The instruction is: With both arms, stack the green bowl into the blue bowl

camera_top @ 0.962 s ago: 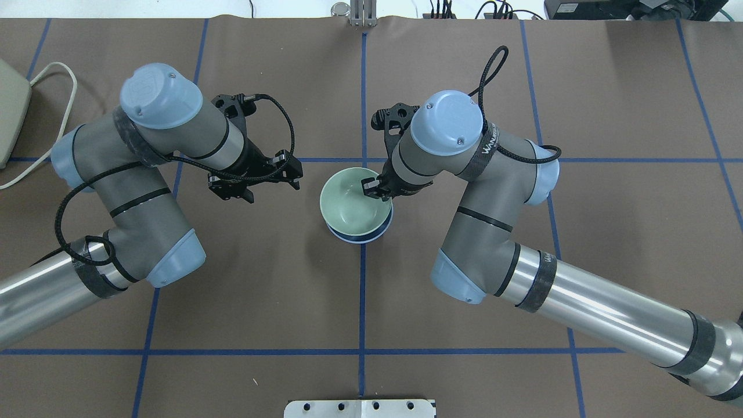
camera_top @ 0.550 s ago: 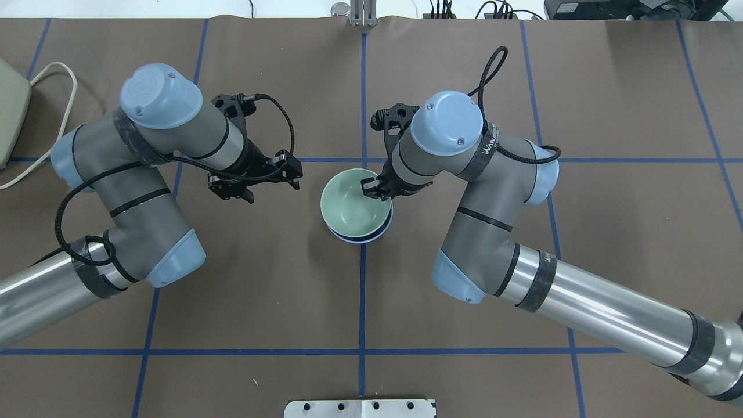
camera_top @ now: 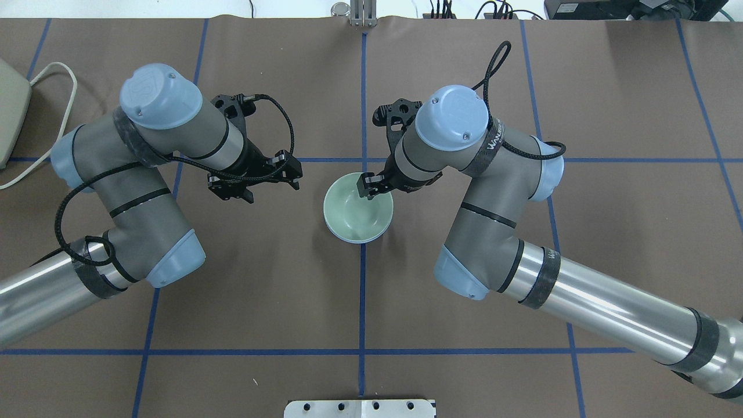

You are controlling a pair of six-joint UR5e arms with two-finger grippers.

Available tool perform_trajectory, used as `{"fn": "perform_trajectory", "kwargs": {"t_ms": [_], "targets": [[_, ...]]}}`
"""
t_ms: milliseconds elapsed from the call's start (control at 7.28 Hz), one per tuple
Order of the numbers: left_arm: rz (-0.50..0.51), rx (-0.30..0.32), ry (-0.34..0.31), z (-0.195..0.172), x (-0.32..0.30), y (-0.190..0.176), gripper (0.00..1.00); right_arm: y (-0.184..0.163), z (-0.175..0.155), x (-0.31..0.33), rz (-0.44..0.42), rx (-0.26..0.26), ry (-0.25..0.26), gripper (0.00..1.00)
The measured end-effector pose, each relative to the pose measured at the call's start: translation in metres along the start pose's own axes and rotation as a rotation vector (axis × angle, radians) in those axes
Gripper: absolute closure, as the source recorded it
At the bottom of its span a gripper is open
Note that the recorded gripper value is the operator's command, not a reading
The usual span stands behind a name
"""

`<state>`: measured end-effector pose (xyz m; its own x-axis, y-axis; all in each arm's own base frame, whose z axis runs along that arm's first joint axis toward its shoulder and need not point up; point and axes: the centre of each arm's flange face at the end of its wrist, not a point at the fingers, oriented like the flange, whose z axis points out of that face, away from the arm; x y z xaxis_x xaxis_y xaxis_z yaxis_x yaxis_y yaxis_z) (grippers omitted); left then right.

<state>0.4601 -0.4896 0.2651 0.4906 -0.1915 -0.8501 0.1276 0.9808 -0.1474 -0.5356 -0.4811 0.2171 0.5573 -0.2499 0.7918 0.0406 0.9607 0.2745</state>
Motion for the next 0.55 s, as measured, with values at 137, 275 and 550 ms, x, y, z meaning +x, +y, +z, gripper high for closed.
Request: {"fn": "perform_trajectory", "kwargs": {"t_ms": [137,275,550], "targets": [[-0.001,0.002,0.002,-0.002,0.0,-0.002,0.03,-0.002,-0.01,0.012,0.008,0.007,-0.004,0.0],[0.002,0.001,0.003,-0.007,-0.004,-0.006,0.03,-0.005,-0.027,0.036,0.022,0.02,-0.007,0.0],[0.047,-0.014,0.005,-0.031,-0.041,-0.023,0.03,-0.012,-0.074,0.104,0.067,0.047,-0.009,0.0]]}}
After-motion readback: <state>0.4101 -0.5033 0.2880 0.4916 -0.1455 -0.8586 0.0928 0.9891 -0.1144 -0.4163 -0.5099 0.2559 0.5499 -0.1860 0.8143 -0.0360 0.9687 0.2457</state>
